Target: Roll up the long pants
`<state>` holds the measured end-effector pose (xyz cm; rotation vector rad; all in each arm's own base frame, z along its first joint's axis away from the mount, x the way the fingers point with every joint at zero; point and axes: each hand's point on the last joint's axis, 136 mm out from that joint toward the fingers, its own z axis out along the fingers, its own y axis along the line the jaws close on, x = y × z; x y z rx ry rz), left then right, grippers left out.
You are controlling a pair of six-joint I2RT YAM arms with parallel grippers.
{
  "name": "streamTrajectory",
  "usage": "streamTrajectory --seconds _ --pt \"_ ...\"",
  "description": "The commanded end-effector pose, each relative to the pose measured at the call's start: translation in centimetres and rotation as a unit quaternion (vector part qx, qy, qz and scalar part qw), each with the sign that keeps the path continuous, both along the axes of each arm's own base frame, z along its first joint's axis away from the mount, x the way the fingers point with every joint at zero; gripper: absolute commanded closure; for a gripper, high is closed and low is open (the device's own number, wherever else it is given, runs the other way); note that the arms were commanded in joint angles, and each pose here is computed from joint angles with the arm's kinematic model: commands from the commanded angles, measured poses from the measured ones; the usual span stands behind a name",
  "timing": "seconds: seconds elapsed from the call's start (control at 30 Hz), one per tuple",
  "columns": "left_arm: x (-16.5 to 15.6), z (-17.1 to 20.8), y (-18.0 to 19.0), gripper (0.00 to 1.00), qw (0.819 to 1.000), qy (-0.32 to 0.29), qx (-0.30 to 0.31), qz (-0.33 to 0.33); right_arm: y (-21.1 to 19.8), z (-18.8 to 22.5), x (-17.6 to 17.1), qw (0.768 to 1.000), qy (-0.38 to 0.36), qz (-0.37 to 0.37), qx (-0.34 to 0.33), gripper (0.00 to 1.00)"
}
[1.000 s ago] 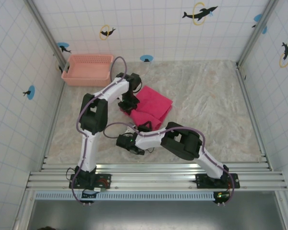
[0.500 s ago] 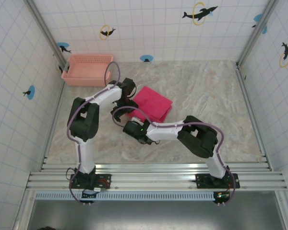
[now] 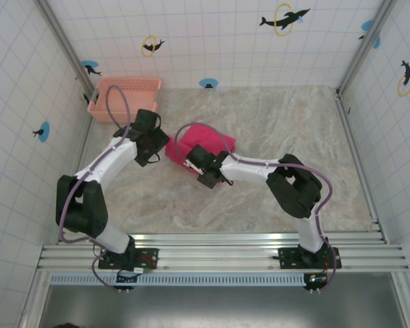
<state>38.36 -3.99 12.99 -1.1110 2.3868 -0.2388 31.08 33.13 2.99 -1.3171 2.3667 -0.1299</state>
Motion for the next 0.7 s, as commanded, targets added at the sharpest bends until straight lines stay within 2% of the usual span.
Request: streamTrajectory --seconds 0.0,0.13,0.3,0.5,0.67 --pt "2.2 3.7 1.0 0.03 0.996 -0.083 0.025 -0.014 -5.8 -7.5 -5.7 0.979 0.179 -0.022 -0.097 1.0" --pt "2.1 5.3 -0.3 0.03 0.991 -0.128 -0.005 -0.033 -6.4 -7.7 -5.0 0.975 0.195 -0.04 -0.097 1.0" --pt "1.4 4.5 -3.0 0.03 0.98 -0.184 -0.059 -0.057 -6.6 -7.6 -4.5 0.972 0.213 -0.054 -0.079 1.0" --pt "2.4 2.4 -4.8 0.03 0.942 -0.295 -0.155 -0.037 -6.3 -7.3 -4.4 0.97 0.23 -0.058 -0.049 1.0" --pt "4.4 1.6 -6.9 0.03 0.911 -0.347 -0.216 -0.051 -6.3 -7.5 -4.8 0.968 0.239 -0.055 -0.043 1.0"
